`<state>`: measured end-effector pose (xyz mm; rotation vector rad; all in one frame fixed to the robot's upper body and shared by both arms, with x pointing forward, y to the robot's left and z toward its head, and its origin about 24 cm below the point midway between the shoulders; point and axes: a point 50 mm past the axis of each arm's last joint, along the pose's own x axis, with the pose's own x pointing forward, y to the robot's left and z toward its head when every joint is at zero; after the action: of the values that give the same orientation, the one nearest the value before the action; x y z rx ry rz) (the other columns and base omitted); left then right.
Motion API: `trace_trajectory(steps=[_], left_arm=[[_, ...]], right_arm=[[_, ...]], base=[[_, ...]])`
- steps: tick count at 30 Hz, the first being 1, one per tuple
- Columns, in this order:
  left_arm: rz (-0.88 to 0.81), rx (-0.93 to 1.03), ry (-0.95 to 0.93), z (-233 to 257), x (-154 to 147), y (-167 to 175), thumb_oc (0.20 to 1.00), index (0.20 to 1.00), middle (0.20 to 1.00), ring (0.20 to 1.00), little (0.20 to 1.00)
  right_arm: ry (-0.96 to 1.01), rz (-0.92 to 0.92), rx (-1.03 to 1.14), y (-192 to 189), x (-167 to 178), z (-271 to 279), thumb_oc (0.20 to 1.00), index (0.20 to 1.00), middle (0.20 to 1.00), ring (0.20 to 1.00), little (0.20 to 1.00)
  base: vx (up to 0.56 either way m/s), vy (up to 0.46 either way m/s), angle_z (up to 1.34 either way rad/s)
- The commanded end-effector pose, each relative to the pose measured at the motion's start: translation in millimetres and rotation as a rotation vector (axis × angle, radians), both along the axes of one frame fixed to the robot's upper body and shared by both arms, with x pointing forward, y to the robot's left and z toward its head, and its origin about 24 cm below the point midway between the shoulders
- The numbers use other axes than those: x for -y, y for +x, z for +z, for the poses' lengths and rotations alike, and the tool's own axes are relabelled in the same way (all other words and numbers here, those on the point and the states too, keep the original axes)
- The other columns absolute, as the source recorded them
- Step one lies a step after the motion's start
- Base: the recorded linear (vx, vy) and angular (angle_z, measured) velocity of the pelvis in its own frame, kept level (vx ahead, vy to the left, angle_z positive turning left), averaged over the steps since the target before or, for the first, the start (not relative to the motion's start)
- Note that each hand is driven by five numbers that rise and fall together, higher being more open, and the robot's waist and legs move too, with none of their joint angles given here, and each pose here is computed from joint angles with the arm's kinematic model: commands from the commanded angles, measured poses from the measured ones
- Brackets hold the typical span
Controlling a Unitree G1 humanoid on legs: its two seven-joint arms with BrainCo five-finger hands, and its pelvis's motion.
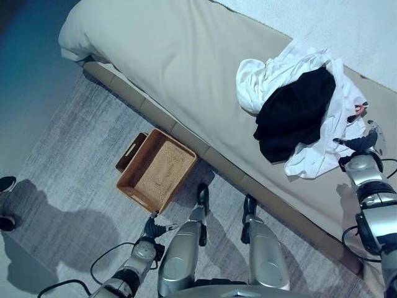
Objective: Pick up clothes into the bucket
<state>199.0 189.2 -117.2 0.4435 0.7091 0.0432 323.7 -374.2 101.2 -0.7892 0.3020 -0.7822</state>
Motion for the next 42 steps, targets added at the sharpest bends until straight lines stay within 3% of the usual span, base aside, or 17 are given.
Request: trace_trajectory(steps=[1,13,14,15,16,18,24,26,32,38,42], left_arm=[[-0.016,0.026,-0.030,2,17,5,1.000,1.000,1.000,1.000,1.000],[-0.156,0.182,-0.127,31,62,39,1.000,1.000,1.000,1.000,1.000],[-0.167,0.188,-0.130,32,64,41,1.000,1.000,1.000,1.000,1.000],[-0.173,0.192,-0.133,33,66,42,1.000,1.000,1.000,1.000,1.000],[-0.177,0.192,-0.136,33,68,43,1.000,1.000,1.000,1.000,1.000],[-0.179,0.191,-0.139,34,68,43,1.000,1.000,1.000,1.000,1.000],[-0.216,0.196,-0.146,37,71,47,1.000,1.000,1.000,1.000,1.000],[-0.226,0.187,-0.152,36,72,48,1.000,1.000,1.000,1.000,1.000],[-0.239,0.177,-0.161,36,77,51,1.000,1.000,1.000,1.000,1.000],[-0.238,0.211,-0.178,41,79,52,1.000,1.000,1.000,1.000,1.000],[-0.163,0.211,-0.121,36,54,47,1.000,1.000,1.000,1.000,1.000]], right_arm=[[-0.153,0.008,0.030,9,6,39,1.000,1.000,1.000,1.000,1.000],[-0.338,-0.035,-0.118,14,18,78,1.000,1.000,1.000,1.000,1.000],[-0.347,-0.041,-0.119,14,20,82,0.617,0.617,0.617,0.617,0.617],[-0.349,-0.045,-0.114,14,20,85,0.407,0.407,0.407,0.407,0.407],[-0.356,-0.050,-0.119,13,22,86,0.282,0.282,0.282,0.282,0.282],[-0.368,-0.052,-0.135,11,24,86,0.200,0.200,0.200,0.200,0.200],[-0.570,-0.044,-0.435,-3,42,86,0.200,0.200,0.200,0.200,0.200],[-0.758,0.031,-0.689,-5,44,76,0.200,0.200,0.200,0.200,0.200],[-0.820,0.052,-0.755,-7,45,71,0.200,0.200,0.200,0.200,0.200],[-0.641,-0.071,-0.434,-21,59,82,0.200,0.200,0.200,0.200,0.200],[-0.811,-0.031,-0.200,-13,47,118,0.200,0.200,0.200,0.200,0.200]], base=[[0.00,-0.065,0.16],[-0.01,-0.061,0.16],[-0.01,-0.087,0.13],[-0.01,-0.057,0.07],[0.00,-0.050,0.07],[0.00,-0.033,0.02],[0.00,-0.019,0.00],[0.01,-0.036,0.03],[0.00,-0.005,0.04],[0.01,0.016,0.08],[0.05,0.046,0.05]])
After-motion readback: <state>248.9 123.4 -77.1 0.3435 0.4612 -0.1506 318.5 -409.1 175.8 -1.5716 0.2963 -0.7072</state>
